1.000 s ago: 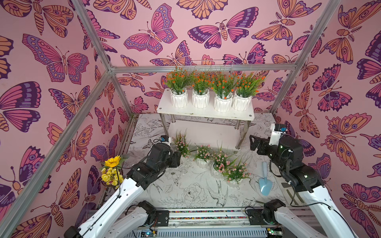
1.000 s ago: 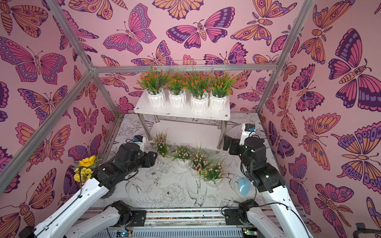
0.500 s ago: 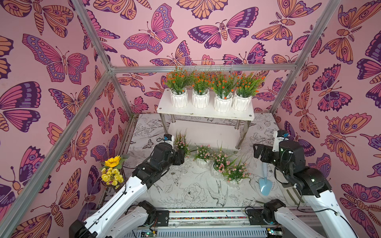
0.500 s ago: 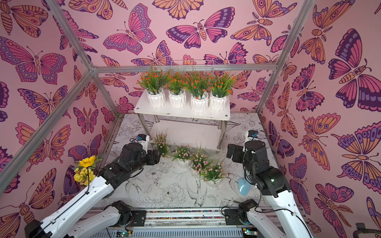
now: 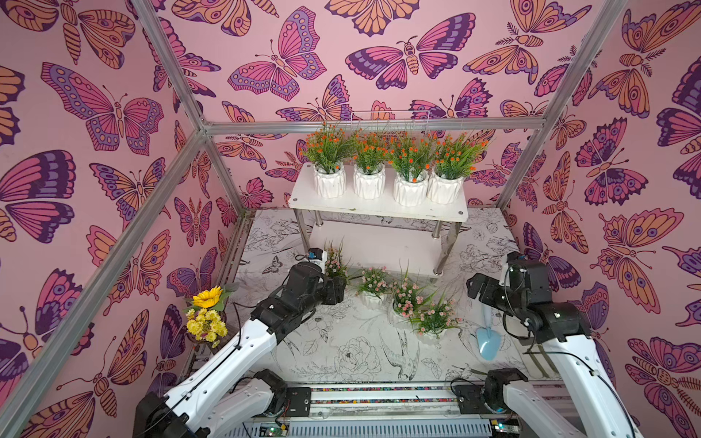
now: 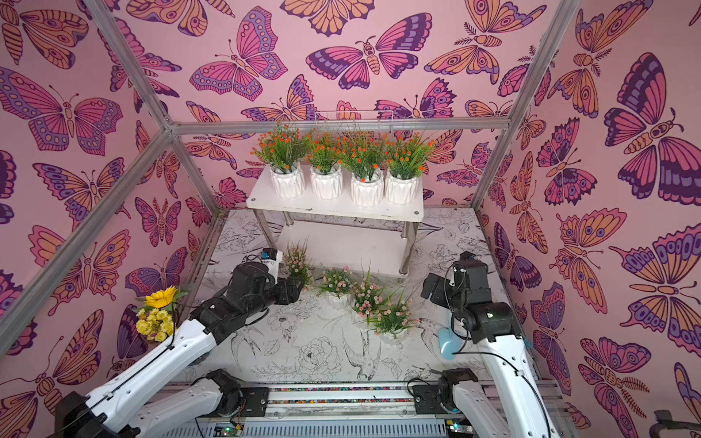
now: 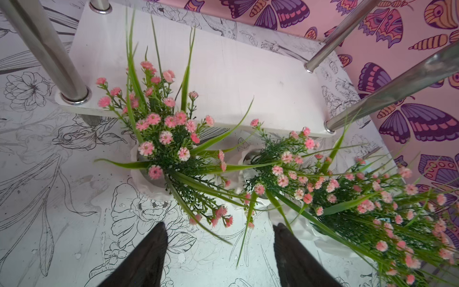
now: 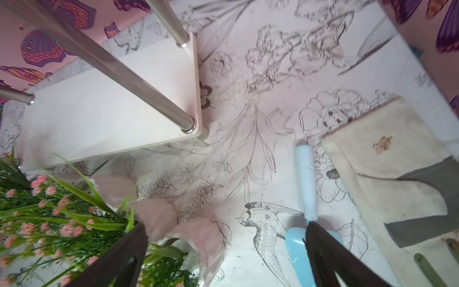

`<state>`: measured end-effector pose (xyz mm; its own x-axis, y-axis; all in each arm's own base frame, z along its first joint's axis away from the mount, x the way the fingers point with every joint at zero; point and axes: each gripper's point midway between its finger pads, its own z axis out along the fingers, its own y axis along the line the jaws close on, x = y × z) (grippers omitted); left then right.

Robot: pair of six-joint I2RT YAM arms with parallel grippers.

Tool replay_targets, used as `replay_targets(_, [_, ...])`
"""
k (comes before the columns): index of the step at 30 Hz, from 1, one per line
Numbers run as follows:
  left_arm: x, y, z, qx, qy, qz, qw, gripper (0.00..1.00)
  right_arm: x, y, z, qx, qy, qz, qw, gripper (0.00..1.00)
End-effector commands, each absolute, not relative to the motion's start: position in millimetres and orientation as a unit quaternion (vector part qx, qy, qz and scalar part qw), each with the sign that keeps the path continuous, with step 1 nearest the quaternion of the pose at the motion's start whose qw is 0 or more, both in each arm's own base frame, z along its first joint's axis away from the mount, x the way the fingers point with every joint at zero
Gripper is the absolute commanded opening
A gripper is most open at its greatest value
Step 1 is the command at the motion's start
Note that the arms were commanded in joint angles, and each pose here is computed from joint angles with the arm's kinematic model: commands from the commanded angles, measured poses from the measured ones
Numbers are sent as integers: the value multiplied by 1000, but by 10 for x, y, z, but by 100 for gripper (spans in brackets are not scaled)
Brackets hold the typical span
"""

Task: Place the baby's breath potted plants on the rack by color
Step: Pick up the baby's breath potted plant from the center of the board.

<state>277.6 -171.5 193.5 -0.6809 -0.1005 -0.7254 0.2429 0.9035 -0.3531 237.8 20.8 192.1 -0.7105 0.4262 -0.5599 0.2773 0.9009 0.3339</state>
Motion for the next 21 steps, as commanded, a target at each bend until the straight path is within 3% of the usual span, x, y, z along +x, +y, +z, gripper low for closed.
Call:
replay_targets(1, [2822, -1780, 1872, 59, 887, -220, 402, 69, 2389, 304, 1725, 199, 919, 169, 295, 100])
replay_targets(21, [2762, -1782, 1873, 64, 881, -229, 408, 69, 2375, 257, 892, 241, 934, 150, 217, 98])
